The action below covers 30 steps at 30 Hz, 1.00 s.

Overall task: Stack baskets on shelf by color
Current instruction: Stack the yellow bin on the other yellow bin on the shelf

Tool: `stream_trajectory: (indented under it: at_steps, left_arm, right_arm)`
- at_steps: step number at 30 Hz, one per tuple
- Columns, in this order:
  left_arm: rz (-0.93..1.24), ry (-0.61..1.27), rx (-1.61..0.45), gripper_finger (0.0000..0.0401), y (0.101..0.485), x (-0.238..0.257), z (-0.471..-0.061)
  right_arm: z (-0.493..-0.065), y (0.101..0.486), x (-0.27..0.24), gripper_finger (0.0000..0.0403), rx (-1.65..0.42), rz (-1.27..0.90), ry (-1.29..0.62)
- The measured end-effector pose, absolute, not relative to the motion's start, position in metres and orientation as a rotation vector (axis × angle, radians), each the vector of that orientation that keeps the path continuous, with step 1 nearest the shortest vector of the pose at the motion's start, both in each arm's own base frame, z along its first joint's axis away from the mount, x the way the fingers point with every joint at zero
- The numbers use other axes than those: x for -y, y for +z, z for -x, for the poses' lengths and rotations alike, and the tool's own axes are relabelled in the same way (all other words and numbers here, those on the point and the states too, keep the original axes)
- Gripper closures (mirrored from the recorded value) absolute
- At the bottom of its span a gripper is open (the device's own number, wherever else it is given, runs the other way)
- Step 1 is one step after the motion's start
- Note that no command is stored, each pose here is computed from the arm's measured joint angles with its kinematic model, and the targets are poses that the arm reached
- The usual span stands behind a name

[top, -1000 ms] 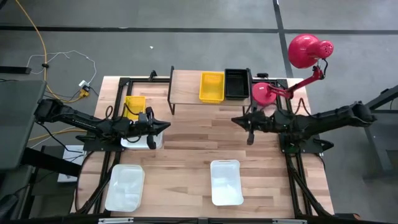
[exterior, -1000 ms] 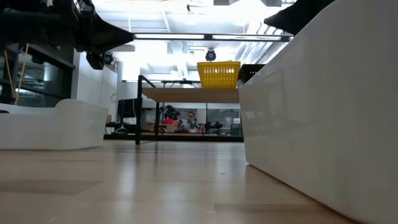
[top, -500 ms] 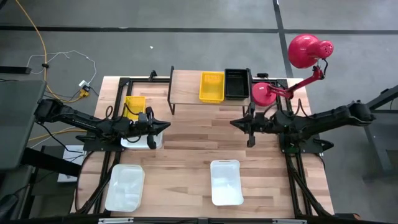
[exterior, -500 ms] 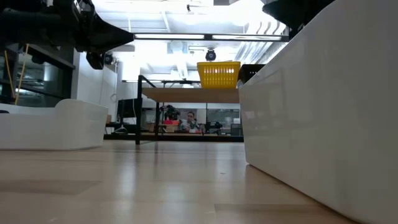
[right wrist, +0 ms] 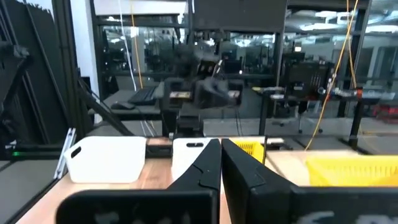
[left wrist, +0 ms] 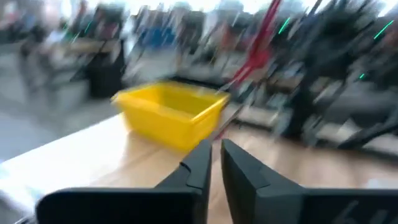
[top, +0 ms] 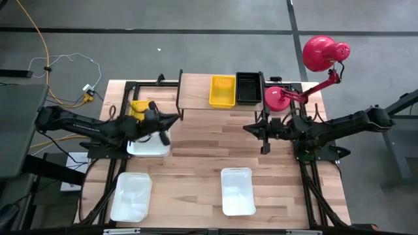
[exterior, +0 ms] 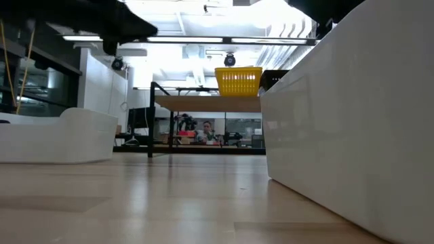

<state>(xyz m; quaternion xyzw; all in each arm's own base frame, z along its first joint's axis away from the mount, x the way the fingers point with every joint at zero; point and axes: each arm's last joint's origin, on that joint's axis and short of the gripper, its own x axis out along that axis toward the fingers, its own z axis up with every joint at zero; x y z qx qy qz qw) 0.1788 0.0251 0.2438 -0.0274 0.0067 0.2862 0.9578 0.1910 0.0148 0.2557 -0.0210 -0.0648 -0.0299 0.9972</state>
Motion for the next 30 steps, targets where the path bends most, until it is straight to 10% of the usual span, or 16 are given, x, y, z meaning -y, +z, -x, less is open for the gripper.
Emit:
stream_trajectory:
  at_steps: [14,30]
  left_arm:
    - [0.155,1.2,-0.596,0.0216,0.308,-0.104,-0.173]
    - [0.539,1.294,-0.976,0.0185,0.232,-0.159,-0.187]
  right_arm:
    - [-0.192,0.252,-0.014,0.0402,0.1,-0.015,-0.097]
    - [-0.192,0.248,-0.012,0.0402,0.06,-0.041,-0.141]
